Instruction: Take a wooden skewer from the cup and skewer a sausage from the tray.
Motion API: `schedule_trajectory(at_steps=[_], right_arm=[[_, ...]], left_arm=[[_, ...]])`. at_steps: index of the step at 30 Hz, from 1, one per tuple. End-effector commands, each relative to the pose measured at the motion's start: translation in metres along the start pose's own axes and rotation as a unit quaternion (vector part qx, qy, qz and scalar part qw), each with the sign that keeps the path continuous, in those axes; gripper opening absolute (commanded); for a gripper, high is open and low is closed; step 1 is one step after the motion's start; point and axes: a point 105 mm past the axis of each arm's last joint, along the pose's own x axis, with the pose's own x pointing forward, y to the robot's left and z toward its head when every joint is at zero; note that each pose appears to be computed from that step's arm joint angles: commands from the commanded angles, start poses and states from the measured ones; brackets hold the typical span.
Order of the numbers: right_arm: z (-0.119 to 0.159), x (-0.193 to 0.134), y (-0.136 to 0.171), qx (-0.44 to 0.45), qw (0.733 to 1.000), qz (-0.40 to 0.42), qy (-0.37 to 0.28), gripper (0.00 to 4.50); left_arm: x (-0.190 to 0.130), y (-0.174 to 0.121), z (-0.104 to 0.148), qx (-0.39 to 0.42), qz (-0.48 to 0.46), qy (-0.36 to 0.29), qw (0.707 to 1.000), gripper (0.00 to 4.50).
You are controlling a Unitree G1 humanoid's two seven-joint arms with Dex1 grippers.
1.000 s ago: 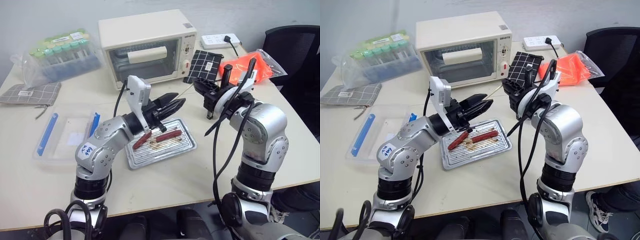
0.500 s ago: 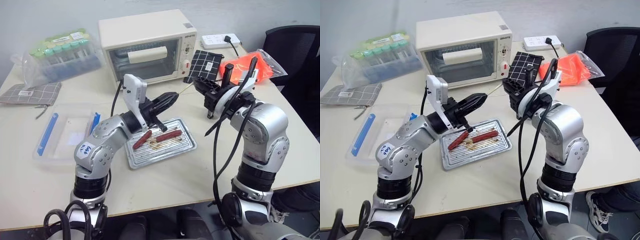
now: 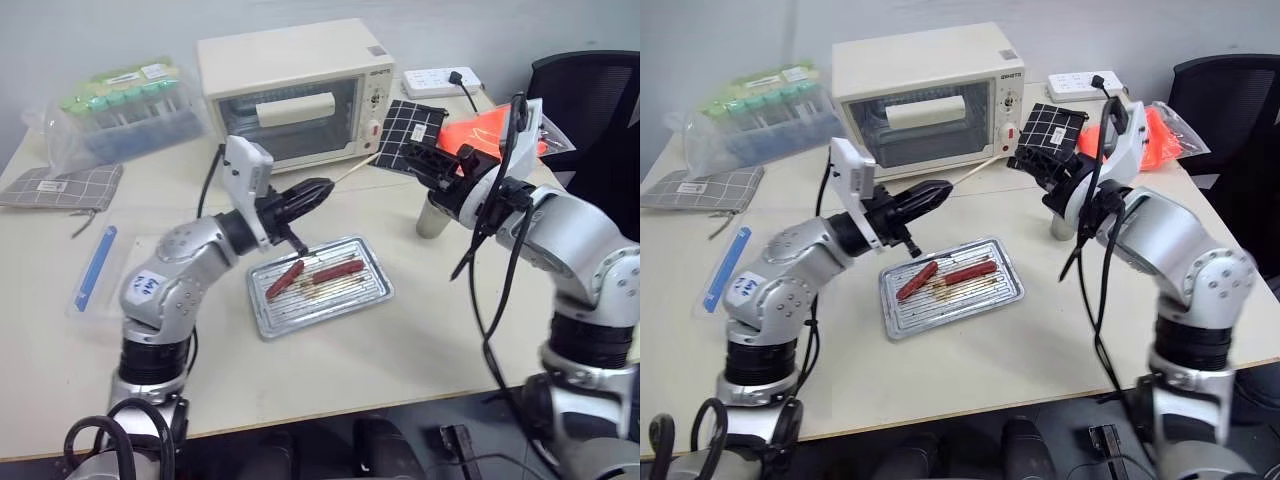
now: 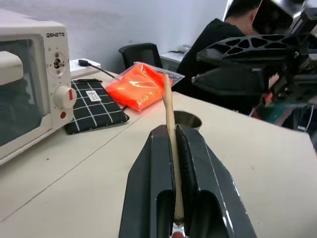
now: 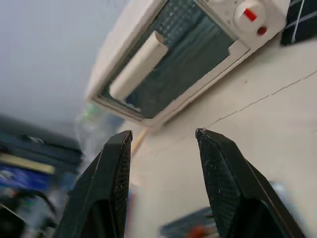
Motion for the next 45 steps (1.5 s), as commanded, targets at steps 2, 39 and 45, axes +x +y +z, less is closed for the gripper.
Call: schedule_trajectory(at_steps=[2, 39, 45], right_arm=[[-0.008, 0.005, 0.005, -0.222, 0.971, 0.057, 0.061, 2.14], [-0.136, 0.079, -0.034, -0.488, 0.752, 0.334, 0.291, 2.08], [-0.140, 0.075, -0.039, -0.491, 0.746, 0.335, 0.299, 1.03]], left_arm=[[-0.040, 0.007, 0.024, 0.048, -0.012, 0.020, 0.999, 0.00], [-0.129, -0.025, 0.018, 0.074, -0.044, 0.191, 0.978, 0.00], [-0.126, -0.023, 0.020, 0.077, -0.046, 0.187, 0.978, 0.00]])
